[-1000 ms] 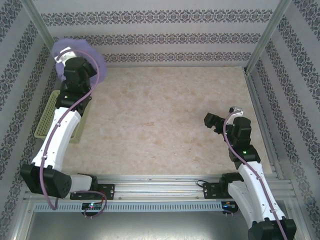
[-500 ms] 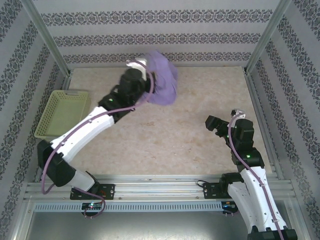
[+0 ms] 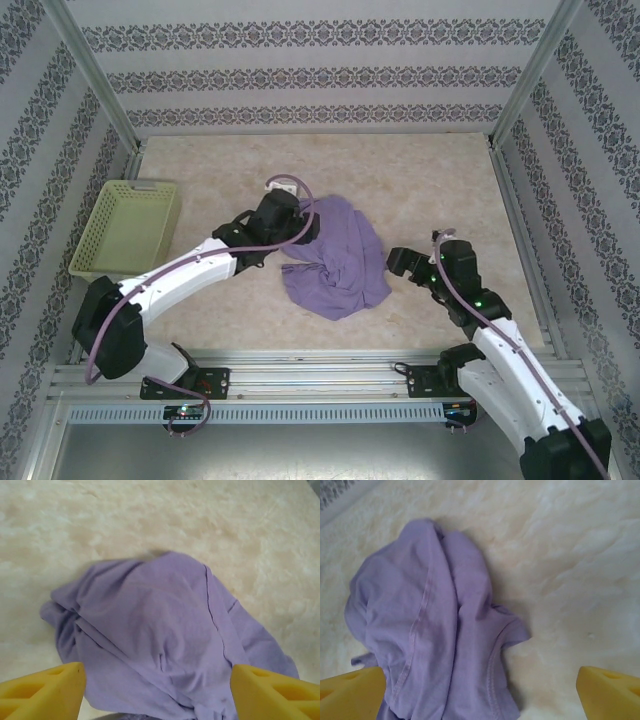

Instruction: Fold the inside-out t-shirt

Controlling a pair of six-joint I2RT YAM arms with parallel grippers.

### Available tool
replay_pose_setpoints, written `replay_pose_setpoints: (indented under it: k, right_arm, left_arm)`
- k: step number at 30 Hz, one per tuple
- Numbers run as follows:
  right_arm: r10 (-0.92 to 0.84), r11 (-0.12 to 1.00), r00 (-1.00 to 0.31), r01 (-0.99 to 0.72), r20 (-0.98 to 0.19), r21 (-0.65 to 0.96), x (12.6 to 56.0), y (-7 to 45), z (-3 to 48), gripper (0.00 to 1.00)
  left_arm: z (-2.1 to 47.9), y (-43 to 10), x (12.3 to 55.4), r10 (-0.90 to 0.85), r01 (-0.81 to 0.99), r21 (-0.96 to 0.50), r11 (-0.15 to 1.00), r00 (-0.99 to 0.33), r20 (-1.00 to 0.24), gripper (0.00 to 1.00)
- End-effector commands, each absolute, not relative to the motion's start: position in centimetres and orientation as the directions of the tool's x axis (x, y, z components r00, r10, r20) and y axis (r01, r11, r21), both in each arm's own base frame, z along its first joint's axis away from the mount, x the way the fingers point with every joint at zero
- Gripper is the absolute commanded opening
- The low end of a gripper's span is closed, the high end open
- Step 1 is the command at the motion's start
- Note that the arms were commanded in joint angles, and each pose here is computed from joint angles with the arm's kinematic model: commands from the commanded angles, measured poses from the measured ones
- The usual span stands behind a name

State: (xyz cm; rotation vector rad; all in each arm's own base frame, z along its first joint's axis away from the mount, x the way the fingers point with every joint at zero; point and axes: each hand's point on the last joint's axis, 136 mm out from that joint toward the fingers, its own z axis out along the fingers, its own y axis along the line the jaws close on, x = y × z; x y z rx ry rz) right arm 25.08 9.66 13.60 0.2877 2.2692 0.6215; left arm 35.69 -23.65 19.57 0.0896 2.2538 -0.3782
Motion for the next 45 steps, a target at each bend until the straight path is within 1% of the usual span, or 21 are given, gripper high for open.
replay_pose_setpoints:
  k: [1,5,10,13,16,19,21,23,26,28,30,31,33,34,36,39,41,43,45]
  right_arm:
    - [0.366,0.863,-0.674,-0.013,-0.642,0.505,26.1,11.2,14.3,0.96]
    - [0.298,0.900,-0.714,-0.012,-0.634,0.436,26.1,12.8,12.9,0.93]
    - [0.239,0.903,-0.765,-0.052,-0.599,0.426,25.6,15.6,11.2,0.86]
    - [0.205,0.905,-0.777,-0.082,-0.595,0.418,25.6,17.3,10.7,0.84]
    - [0.166,0.903,-0.794,-0.116,-0.584,0.414,26.0,19.2,10.4,0.82]
    - [0.123,0.906,-0.817,-0.139,-0.563,0.400,26.7,21.1,9.6,0.81]
    - [0.101,0.912,-0.837,-0.139,-0.537,0.387,27.2,22.1,8.6,0.79]
    - [0.087,0.929,-0.860,-0.112,-0.502,0.352,27.8,22.3,7.2,0.74]
    - [0.055,0.948,-0.881,-0.102,-0.470,0.302,28.5,22.8,5.7,0.60]
    - [0.042,0.957,-0.883,-0.100,-0.467,0.273,29.0,22.8,5.4,0.43]
    - [0.024,0.961,-0.871,-0.116,-0.491,0.252,29.4,22.8,6.3,0.23]
    - [0.016,0.962,-0.859,-0.127,-0.511,0.243,29.6,22.7,7.1,0.16]
    - [-0.008,0.962,-0.823,-0.162,-0.569,0.221,29.9,22.6,10.0,0.04]
    - [-0.016,0.962,-0.803,-0.175,-0.596,0.210,30.1,22.4,11.7,0.00]
    - [-0.033,0.960,-0.755,-0.206,-0.655,0.189,30.2,21.9,15.6,0.00]
    - [-0.038,0.944,-0.640,-0.275,-0.767,0.182,29.9,21.3,23.2,0.00]
    - [-0.021,0.928,-0.566,-0.318,-0.824,0.195,29.2,20.9,27.8,0.00]
    - [0.012,0.902,-0.498,-0.369,-0.867,0.224,28.1,20.7,31.7,0.00]
    - [0.045,0.886,-0.457,-0.393,-0.889,0.246,27.4,20.3,34.0,0.00]
  left_arm:
    - [20.1,-24.0,37.2,-0.036,0.214,-0.230,0.949,-0.654,-0.756,0.77]
    - [16.9,-25.1,39.2,0.024,0.219,-0.198,0.956,-0.726,-0.687,0.78]
    - [12.3,-24.7,41.7,0.026,0.150,-0.153,0.977,-0.793,-0.609,0.77]
    - [9.6,-23.9,42.6,-0.006,0.102,-0.164,0.981,-0.832,-0.555,0.73]
    - [7.7,-23.6,42.9,-0.034,0.086,-0.205,0.975,-0.854,-0.520,0.67]
    - [6.8,-24.1,42.7,-0.038,0.097,-0.238,0.966,-0.862,-0.505,0.58]
    - [6.8,-24.4,42.6,-0.041,0.105,-0.256,0.961,-0.861,-0.507,0.50]
    - [7.0,-24.4,42.7,-0.040,0.110,-0.261,0.959,-0.858,-0.512,0.40]
    - [7.9,-24.3,42.8,-0.038,0.118,-0.258,0.959,-0.847,-0.530,0.25]
    - [8.8,-24.1,42.9,-0.042,0.119,-0.258,0.959,-0.838,-0.544,0.16]
    - [10.1,-23.5,43.1,-0.052,0.114,-0.255,0.960,-0.824,-0.564,0.06]
    - [10.8,-23.2,43.2,-0.055,0.112,-0.251,0.961,-0.816,-0.575,0.00]
    - [13.1,-21.9,43.7,-0.068,0.101,-0.237,0.966,-0.789,-0.611,0.00]
    - [14.9,-21.1,43.9,-0.079,0.093,-0.233,0.968,-0.768,-0.636,0.00]
    - [19.1,-19.5,44.3,-0.108,0.080,-0.233,0.969,-0.713,-0.693,0.00]
    - [28.2,-16.9,43.6,-0.140,0.077,-0.219,0.973,-0.555,-0.820,0.00]
    - [34.9,-15.5,41.6,-0.175,0.103,-0.238,0.966,-0.418,-0.891,0.00]
    - [40.7,-14.6,38.8,-0.232,0.163,-0.284,0.945,-0.280,-0.932,0.00]
    - [43.7,-14.5,36.6,-0.263,0.229,-0.311,0.923,-0.218,-0.940,0.00]
